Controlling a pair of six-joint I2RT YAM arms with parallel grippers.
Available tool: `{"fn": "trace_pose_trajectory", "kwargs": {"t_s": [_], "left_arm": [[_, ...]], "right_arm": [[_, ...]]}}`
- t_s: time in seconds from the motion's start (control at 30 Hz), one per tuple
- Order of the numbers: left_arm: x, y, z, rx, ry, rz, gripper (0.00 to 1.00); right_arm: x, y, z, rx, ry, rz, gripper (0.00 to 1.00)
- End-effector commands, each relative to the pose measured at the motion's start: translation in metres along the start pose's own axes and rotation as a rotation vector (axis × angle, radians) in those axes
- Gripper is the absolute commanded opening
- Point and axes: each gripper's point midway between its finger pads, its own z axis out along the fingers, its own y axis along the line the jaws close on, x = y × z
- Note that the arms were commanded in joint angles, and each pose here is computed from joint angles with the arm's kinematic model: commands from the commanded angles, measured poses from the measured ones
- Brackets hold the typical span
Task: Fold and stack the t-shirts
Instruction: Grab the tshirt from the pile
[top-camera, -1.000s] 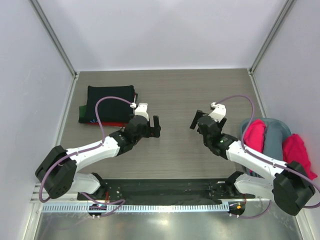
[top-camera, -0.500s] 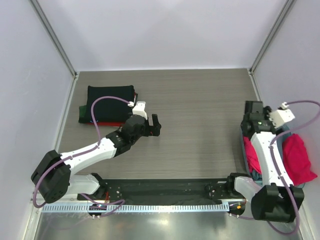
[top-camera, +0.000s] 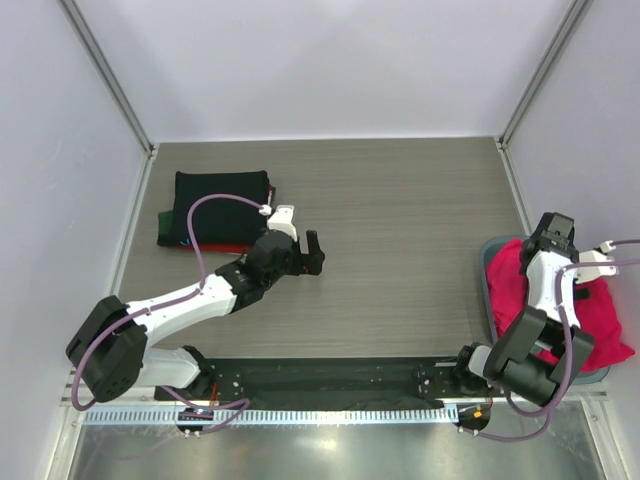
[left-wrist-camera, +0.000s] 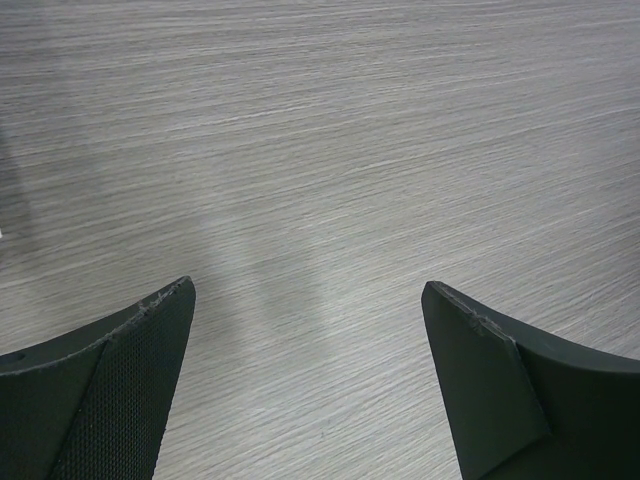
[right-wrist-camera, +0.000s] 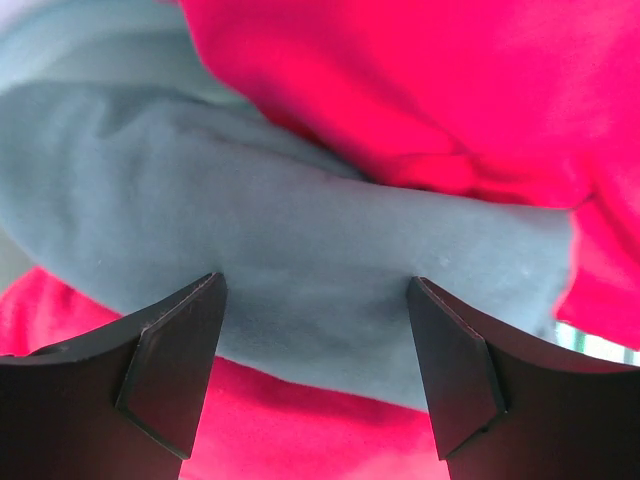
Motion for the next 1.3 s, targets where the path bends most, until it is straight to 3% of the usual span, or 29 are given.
{"fn": "trace_pose_trajectory", "kwargs": {"t_s": [0.0, 0.23, 0.43, 0.5, 0.67, 0.77, 0.93, 1.03, 1.13, 1.17, 1.2, 1.27], "left_arm": [[-0.017, -0.009, -0.001, 0.026, -0.052, -0.025, 0.95], [-0.02, -0.008, -0.002, 0.019, -0.059, -0.021, 0.95], [-0.02, -0.01, -0.002, 0.028, -0.056, -0.024, 0.95], [-0.019, -0.01, -0.001, 0.027, -0.053, -0.024, 0.95], [-0.021, -0.008, -0.002, 0.02, -0.06, -0.023, 0.95], [-0.021, -0.007, -0.003, 0.013, -0.061, -0.019, 0.94], [-0.022, -0.003, -0.004, -0.001, -0.069, -0.017, 0.94], [-0.023, -0.002, -0.004, -0.007, -0.072, -0.012, 0.94], [-0.023, -0.003, -0.004, -0.004, -0.071, -0.014, 0.94], [-0.023, -0.003, -0.004, -0.003, -0.07, -0.014, 0.94], [-0.022, -0.004, -0.004, 0.0, -0.069, -0.015, 0.94], [-0.021, -0.003, -0.002, -0.006, -0.065, -0.012, 0.94]], "right_arm": [[0.015, 0.018, 0.012, -0.065, 0.073, 0.018, 0.8], [0.022, 0.013, 0.019, -0.062, 0.101, 0.005, 0.79], [-0.013, 0.02, -0.029, -0.258, -0.05, 0.067, 0.85], [-0.013, 0.021, -0.037, -0.29, -0.04, 0.069, 0.86], [0.024, 0.046, -0.054, -0.391, 0.084, 0.017, 0.87], [0.035, 0.045, -0.05, -0.329, 0.06, -0.001, 0.88], [0.083, 0.05, -0.024, -0.255, 0.206, -0.056, 0.88], [0.086, 0.041, -0.009, -0.18, 0.177, -0.077, 0.79], [0.066, 0.034, -0.012, -0.173, 0.089, -0.051, 0.44], [0.061, 0.034, -0.015, -0.183, 0.069, -0.038, 0.09], [0.053, 0.033, -0.021, -0.195, 0.049, -0.025, 0.01], [0.029, 0.035, -0.04, -0.25, -0.007, 0.021, 0.01]]}}
